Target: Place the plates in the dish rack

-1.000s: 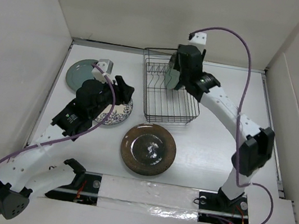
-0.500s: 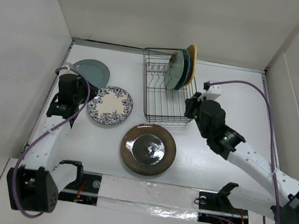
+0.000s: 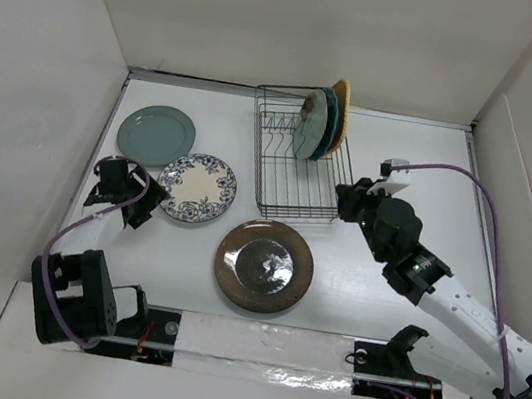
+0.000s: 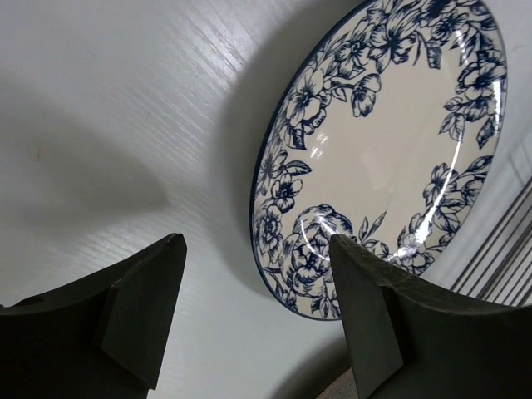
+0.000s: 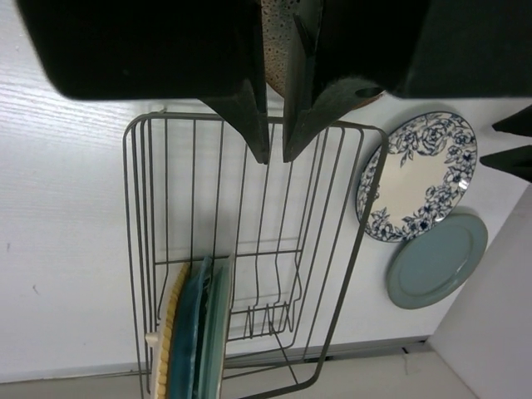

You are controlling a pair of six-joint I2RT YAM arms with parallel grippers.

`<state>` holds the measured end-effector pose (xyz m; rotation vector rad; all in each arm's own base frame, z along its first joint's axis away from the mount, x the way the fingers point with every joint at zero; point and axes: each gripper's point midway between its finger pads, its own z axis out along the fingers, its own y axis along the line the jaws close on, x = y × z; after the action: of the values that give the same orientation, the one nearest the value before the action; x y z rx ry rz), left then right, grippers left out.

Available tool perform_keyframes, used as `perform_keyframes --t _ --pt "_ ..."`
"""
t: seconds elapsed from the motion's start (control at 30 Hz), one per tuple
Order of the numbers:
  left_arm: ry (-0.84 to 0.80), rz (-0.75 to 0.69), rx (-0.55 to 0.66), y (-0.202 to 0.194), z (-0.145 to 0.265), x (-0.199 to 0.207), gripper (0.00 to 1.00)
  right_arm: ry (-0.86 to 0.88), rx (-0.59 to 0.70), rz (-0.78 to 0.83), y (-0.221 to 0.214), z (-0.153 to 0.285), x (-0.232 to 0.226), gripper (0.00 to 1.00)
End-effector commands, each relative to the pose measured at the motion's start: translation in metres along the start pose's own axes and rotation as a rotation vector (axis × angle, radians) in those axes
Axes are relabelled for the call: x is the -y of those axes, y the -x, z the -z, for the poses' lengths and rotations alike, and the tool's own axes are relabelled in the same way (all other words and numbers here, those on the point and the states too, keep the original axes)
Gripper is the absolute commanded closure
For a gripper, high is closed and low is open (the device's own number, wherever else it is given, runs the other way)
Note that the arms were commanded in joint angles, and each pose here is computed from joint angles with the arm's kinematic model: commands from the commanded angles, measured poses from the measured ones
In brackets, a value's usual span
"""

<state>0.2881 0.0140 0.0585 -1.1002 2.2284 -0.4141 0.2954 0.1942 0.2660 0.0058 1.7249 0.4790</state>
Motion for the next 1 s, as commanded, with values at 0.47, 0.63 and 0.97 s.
perform_keyframes --t 0.47,0.63,0.97 --pt "-0.038 0.030 -0.051 -0.014 -0.036 0.015 0.56 0.063 0.065 -0.062 0.018 0.009 0.002 0.73" --pt "-0.033 0.055 -0.075 -0.022 -0.043 0.010 0.62 0.065 0.081 -0.076 0.022 0.014 0.007 0.73" --pt "-0.035 0.026 -0.083 -0.028 -0.036 0.008 1.00 0.059 0.096 -0.087 0.027 0.017 0.010 0.73"
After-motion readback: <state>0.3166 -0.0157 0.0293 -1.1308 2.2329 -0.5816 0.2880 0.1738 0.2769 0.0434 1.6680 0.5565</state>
